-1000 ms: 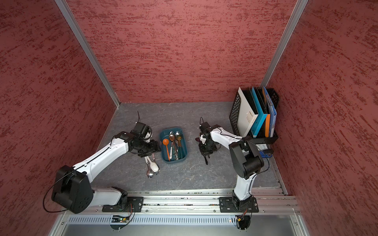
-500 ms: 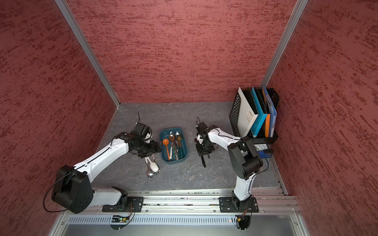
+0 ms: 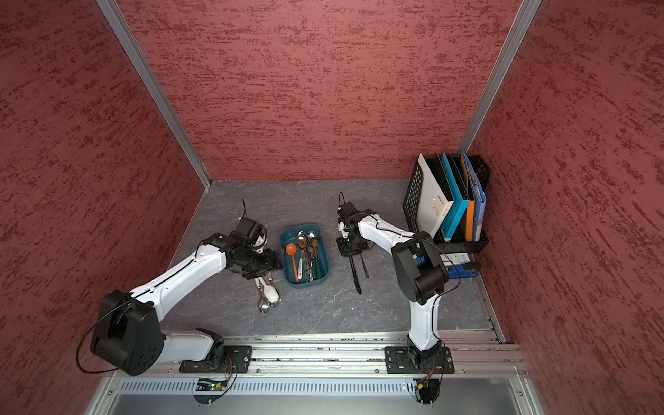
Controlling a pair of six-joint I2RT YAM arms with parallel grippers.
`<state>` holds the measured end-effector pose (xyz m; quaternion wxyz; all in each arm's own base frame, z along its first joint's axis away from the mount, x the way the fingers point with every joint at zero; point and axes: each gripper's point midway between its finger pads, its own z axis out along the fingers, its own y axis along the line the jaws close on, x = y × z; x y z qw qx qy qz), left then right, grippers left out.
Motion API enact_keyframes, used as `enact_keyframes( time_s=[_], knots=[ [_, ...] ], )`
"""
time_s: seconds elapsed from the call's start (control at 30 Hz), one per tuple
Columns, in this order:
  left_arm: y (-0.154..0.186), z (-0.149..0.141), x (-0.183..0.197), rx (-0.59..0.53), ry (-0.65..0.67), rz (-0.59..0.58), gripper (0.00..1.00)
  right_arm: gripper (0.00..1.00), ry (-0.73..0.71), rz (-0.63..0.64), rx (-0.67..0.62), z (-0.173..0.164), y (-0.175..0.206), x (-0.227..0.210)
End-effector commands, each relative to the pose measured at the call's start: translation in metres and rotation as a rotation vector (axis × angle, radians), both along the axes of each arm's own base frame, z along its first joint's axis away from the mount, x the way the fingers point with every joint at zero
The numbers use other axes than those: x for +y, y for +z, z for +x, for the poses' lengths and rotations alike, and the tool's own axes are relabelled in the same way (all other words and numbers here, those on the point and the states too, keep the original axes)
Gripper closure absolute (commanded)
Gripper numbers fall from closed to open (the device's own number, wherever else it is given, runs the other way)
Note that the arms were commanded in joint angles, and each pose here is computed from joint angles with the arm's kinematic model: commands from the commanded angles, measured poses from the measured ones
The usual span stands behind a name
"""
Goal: Put the spoon into the storage box
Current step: Adjust the spoon at the center of the board.
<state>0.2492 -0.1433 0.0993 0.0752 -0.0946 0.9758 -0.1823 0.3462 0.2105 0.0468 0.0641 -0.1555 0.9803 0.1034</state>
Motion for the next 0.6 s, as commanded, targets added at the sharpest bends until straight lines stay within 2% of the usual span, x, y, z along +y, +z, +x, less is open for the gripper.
enact_keyframes(
  time_s=[0.0,0.57],
  knots=[
    [0.002,0.000,0.000,-0.021,-0.011,0.001,0.30,0.78,-0.009,-0.044,-0.019,0.006,-0.001,-0.004],
    [0.000,-0.001,0.000,-0.013,-0.013,0.001,0.30,0.79,-0.030,-0.090,0.004,-0.001,-0.017,-0.012]
  ],
)
